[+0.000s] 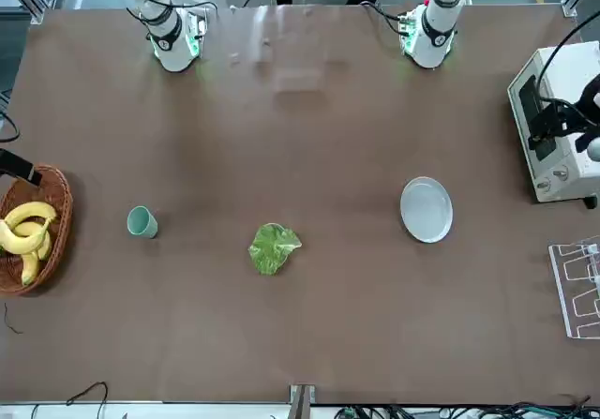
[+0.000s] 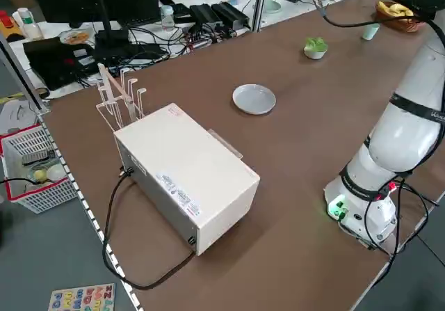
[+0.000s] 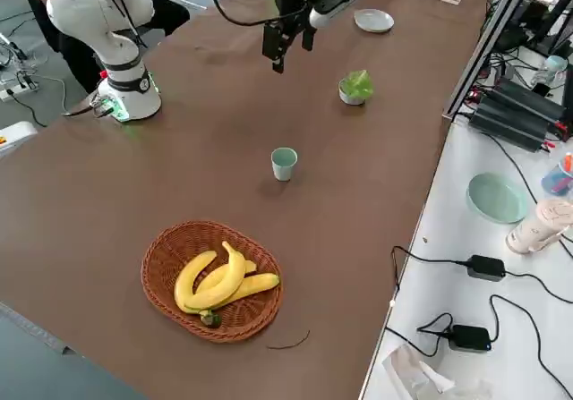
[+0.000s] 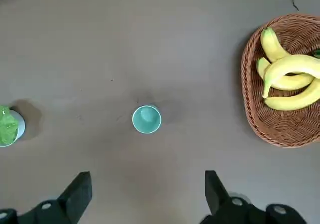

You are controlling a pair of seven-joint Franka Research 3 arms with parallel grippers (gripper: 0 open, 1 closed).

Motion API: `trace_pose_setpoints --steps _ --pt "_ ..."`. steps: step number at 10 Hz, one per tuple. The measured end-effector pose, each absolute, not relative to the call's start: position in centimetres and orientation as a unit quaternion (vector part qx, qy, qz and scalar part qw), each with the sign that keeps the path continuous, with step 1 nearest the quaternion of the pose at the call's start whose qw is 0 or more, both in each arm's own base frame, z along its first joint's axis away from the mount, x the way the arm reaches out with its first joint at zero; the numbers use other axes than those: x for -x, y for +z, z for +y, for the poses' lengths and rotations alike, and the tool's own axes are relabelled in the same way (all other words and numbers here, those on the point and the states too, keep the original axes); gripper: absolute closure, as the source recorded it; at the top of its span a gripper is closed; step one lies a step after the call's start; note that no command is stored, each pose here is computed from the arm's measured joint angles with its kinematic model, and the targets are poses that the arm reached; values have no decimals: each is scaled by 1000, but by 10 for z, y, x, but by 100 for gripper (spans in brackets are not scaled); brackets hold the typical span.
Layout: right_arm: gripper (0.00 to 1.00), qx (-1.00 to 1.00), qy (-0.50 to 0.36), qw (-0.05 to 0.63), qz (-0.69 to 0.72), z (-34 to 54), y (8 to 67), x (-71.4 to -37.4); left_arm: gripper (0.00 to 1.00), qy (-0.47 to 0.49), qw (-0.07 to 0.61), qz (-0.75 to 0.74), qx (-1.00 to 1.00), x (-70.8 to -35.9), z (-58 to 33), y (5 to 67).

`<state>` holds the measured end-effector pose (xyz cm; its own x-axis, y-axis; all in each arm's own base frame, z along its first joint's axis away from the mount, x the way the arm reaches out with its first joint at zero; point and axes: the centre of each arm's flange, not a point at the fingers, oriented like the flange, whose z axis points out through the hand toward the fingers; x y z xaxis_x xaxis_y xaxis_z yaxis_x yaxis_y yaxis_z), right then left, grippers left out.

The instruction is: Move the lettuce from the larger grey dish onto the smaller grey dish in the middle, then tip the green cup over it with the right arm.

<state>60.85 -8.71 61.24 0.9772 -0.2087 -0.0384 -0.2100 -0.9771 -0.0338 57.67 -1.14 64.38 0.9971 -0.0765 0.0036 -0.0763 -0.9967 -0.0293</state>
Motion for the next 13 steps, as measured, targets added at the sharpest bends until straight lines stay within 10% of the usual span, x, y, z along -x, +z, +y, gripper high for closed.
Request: trace_pose_setpoints --steps 13 --pt "0 995 -5 -43 88 -29 635 -589 0 -1 14 37 999 -577 -10 643"
